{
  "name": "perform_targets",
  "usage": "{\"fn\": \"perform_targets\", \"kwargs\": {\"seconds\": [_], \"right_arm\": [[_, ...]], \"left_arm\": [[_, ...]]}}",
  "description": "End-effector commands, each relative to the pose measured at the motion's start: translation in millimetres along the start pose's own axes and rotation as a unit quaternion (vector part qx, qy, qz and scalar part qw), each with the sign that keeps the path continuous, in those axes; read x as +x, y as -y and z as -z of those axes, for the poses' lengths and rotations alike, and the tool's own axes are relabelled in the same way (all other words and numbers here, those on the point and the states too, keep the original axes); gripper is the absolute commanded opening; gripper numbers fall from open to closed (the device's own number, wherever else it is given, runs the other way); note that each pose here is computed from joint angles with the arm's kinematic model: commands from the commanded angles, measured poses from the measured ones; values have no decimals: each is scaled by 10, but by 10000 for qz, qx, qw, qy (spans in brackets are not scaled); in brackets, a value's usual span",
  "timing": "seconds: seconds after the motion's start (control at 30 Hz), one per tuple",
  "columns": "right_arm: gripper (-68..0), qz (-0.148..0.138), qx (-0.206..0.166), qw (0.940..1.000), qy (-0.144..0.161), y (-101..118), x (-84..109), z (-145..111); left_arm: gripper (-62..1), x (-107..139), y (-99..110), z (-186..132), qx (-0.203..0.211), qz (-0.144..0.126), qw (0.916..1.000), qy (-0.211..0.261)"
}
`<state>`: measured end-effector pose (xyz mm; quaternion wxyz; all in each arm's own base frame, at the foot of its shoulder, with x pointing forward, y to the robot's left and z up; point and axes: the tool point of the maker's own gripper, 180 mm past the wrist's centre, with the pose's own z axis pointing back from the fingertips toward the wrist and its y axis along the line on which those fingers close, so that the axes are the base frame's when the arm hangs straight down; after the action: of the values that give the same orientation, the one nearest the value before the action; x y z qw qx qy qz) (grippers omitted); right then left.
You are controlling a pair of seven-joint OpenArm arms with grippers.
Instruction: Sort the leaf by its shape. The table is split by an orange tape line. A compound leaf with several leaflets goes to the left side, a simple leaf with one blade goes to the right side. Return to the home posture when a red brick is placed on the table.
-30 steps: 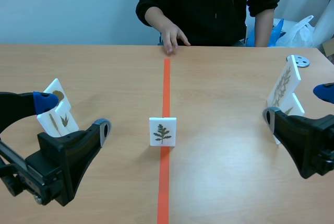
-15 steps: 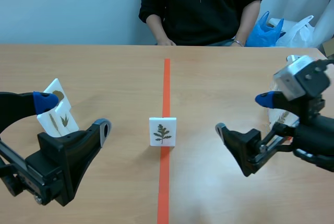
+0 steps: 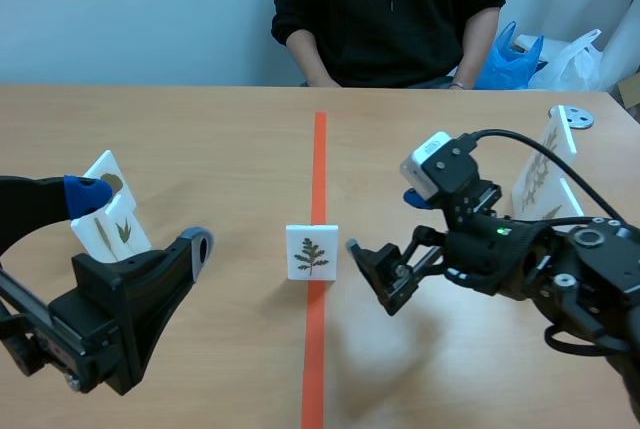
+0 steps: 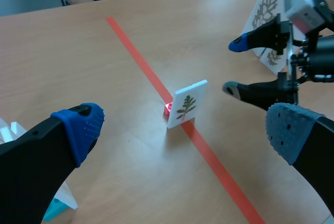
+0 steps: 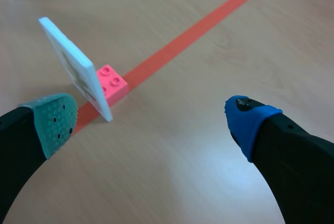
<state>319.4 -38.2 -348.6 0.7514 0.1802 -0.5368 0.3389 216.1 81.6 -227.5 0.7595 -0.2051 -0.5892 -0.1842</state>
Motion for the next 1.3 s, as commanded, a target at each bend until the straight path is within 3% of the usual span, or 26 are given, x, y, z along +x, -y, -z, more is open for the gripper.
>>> {"fn": "perform_targets", "kwargs": {"seconds": [0.0, 0.2, 0.4, 0.67, 0.87, 1.0, 1.17, 1.27], "right_arm": [[-135, -116, 20, 9996, 261, 2, 182, 77], [-167, -327, 250, 9990, 184, -247, 173, 284], [-191, -455, 460, 9979, -20, -478, 25, 431], [-211, -632, 582, 9963, -97, -644, -65, 569], [-268, -698, 681, 9952, -95, -751, -66, 604], [-372, -704, 699, 9950, -99, -766, -71, 605], [-435, -697, 703, 9950, -108, -772, -80, 600], [-523, -697, 703, 9950, -108, -772, -80, 600]], "left_arm": [[14, 126, 48, 5, -83, 25, 9998, 195], [14, 125, 47, 5, -82, 23, 9998, 194], [14, 126, 47, 5, -83, 26, 9998, 197], [14, 127, 46, 5, -80, 22, 9998, 199], [14, 127, 46, 5, -80, 22, 9998, 199], [14, 127, 46, 5, -80, 22, 9998, 199], [14, 124, 45, 5, -78, 21, 9998, 196], [14, 124, 45, 5, -78, 21, 9998, 196]]}}
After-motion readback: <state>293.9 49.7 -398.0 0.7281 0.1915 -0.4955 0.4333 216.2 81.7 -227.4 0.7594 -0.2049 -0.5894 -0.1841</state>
